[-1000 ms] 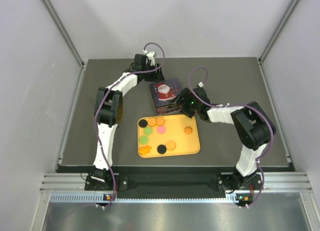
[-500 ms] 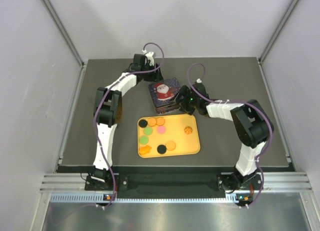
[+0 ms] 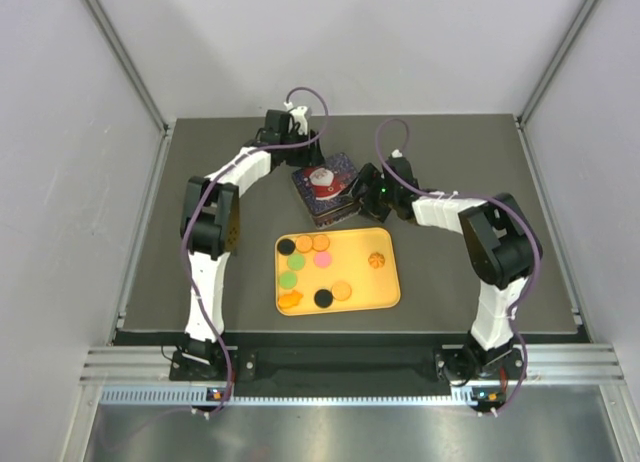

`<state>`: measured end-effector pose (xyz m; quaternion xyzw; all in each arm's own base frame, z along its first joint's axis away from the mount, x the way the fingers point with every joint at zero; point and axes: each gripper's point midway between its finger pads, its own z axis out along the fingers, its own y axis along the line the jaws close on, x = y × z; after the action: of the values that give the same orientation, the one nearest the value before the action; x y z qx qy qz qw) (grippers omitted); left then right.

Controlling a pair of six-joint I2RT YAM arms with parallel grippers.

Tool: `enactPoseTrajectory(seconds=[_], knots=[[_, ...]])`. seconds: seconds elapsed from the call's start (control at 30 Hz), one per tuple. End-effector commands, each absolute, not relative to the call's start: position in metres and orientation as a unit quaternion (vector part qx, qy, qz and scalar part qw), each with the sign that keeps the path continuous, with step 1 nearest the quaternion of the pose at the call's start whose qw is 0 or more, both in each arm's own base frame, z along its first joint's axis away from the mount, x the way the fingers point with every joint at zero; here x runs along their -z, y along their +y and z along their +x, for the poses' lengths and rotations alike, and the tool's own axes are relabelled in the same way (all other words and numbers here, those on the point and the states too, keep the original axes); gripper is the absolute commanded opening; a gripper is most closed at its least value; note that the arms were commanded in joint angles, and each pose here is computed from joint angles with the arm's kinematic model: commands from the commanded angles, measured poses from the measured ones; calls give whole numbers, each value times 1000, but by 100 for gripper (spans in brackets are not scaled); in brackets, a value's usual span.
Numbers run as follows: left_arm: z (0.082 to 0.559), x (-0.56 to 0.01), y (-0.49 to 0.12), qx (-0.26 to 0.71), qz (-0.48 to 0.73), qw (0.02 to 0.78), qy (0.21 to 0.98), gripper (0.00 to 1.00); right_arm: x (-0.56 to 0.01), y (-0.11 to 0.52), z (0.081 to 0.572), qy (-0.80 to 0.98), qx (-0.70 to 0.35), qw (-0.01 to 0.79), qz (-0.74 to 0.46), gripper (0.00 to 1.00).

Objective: Pack the cookies

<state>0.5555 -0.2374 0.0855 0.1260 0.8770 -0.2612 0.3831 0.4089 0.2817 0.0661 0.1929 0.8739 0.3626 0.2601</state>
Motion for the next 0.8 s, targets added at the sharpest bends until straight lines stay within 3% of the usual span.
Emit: enactPoseTrajectory(seconds=[0.0,0.4,0.77], knots=[[539,-110,-244,265,143,387,871,61,-109,292,441,840,-409,311,172,88],[526,-103,-244,266,149,370,878,61,-111,286,452,843,-407,313,159,88],[514,-114,-244,278,53,361,889,62,-113,287,470,860,-389,314,100,91]])
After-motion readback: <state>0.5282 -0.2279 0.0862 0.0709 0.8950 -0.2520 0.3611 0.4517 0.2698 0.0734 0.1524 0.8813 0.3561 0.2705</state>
